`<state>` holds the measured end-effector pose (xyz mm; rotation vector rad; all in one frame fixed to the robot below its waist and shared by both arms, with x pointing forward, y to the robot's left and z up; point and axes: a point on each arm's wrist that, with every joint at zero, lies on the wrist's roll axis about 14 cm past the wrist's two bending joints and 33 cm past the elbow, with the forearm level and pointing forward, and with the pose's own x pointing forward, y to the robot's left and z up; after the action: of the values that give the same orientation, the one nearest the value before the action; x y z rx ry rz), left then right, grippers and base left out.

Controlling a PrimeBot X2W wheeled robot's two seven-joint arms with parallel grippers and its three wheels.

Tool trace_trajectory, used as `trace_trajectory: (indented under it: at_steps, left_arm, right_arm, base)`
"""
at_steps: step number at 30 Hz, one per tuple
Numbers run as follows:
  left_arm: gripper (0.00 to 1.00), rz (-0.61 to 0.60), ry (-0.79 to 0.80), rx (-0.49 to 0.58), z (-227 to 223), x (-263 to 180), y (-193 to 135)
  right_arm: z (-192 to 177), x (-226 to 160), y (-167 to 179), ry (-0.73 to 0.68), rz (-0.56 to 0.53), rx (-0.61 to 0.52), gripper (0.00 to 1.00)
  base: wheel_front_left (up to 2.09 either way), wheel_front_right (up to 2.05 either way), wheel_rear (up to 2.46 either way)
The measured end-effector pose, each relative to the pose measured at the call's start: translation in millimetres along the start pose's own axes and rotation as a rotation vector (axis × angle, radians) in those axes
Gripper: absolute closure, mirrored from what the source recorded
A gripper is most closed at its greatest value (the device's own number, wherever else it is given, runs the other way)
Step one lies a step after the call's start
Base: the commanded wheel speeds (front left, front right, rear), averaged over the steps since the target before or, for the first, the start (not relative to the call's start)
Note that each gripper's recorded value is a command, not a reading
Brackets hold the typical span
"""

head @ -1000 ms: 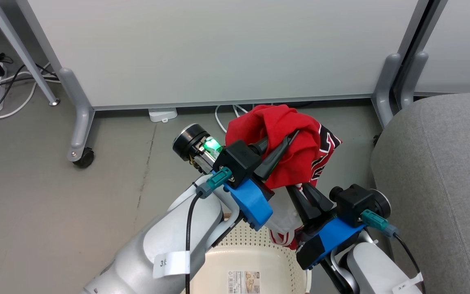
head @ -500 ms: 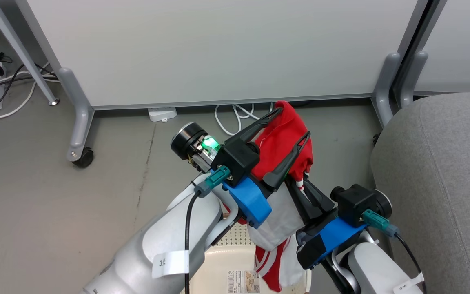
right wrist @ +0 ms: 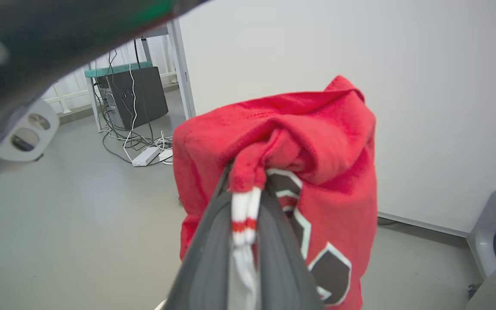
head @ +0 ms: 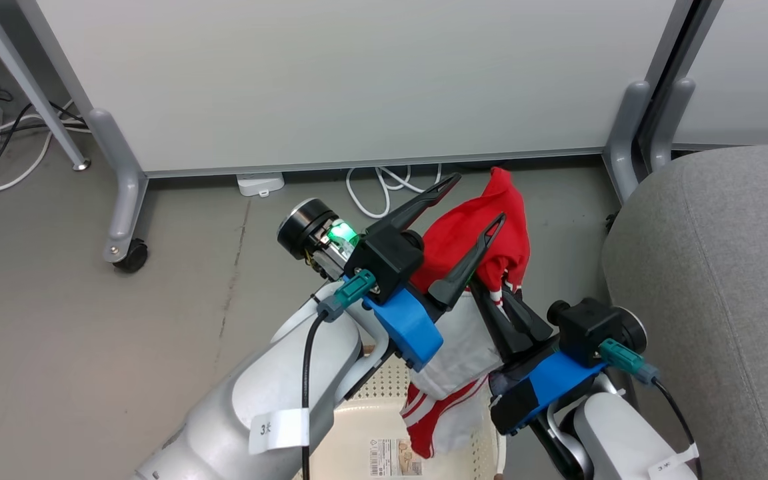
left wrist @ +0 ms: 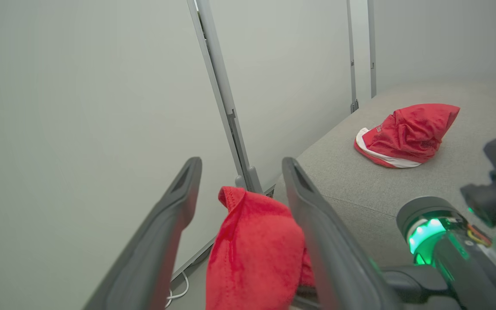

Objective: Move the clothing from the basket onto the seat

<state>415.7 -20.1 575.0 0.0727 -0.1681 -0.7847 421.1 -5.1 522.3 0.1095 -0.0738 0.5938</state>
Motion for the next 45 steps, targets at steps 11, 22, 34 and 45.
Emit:
trace_trajectory:
  at_steps: [11, 22, 34, 45]
  left_arm:
    - [0.00, -0.030, 0.016, -0.018, -11.8, 9.7, -5.1]
    - [0.00, -0.117, 0.035, -0.050, -28.6, 31.2, -27.1]
    - [0.00, -0.264, 0.075, -0.091, -55.4, 53.7, -68.3]
    - [0.00, -0.376, 0.109, -0.127, -78.2, 63.7, -100.4]
  right_arm:
    - [1.0, -7.0, -33.6, -0.010, -0.098, 0.009, 1.00]
    - [3.4, -30.3, -87.8, -0.017, -0.254, -0.010, 1.00]
    - [9.4, -78.3, -154.6, -0.019, -0.466, -0.053, 1.00]
    - [-0.6, -129.0, -189.8, 0.017, -0.634, -0.058, 1.00]
  base:
    - [0.00, 0.00, 0.00]
    - [0.00, 0.00, 0.00]
    - [0.00, 0.00, 0.00]
    - [0.00, 0.00, 0.00]
